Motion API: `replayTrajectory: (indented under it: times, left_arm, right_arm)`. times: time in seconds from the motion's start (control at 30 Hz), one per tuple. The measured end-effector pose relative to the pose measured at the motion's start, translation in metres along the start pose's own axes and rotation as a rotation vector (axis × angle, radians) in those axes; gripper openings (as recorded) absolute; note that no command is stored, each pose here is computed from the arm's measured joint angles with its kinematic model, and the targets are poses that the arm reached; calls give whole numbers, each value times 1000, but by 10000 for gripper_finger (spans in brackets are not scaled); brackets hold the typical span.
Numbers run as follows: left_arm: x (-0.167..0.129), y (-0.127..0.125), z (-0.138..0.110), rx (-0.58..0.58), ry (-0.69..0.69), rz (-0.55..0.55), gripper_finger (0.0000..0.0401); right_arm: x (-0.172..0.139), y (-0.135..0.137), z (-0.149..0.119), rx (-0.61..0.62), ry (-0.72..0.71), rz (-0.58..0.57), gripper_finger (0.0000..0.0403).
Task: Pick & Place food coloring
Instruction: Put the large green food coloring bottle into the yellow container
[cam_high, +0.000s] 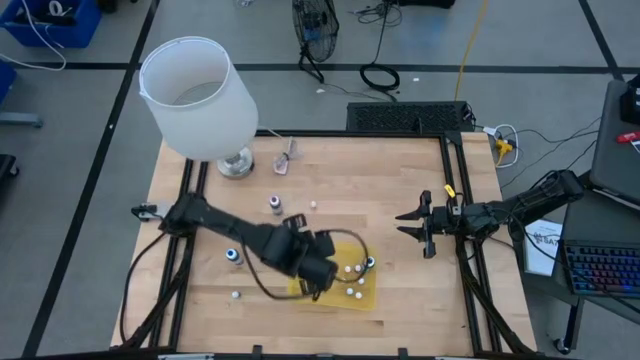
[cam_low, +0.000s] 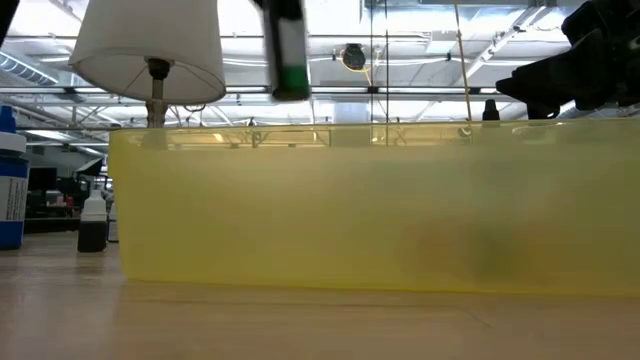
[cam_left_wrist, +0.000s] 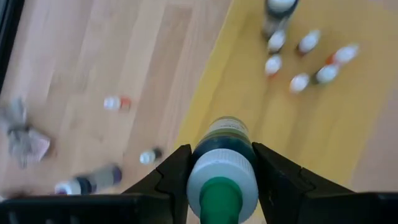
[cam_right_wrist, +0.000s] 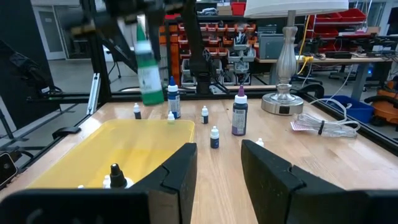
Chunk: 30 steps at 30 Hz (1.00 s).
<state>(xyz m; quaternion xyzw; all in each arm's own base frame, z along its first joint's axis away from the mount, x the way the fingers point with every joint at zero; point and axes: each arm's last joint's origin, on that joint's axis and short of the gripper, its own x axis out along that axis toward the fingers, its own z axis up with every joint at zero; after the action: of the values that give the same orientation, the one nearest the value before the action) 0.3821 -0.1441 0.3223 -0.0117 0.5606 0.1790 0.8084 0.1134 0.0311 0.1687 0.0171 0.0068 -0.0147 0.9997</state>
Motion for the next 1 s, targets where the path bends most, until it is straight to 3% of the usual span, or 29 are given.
replayTrajectory:
  times: [0.23, 0.5, 0.93, 1.0]
  left_arm:
    - [52, -15, -30, -31, 110, 112, 146]
    - [105, -5, -34, -59, 167, 57, 146]
    - [123, 9, -30, -128, 227, -8, 146]
    - [123, 9, -30, -141, 227, -8, 166]
  right_arm:
    - [0, 0, 0, 0, 0, 0, 114]
    - [0, 0, 0, 0, 0, 0, 114]
    - [0, 0, 0, 0, 0, 0, 115]
    - [0, 0, 0, 0, 0, 0, 114]
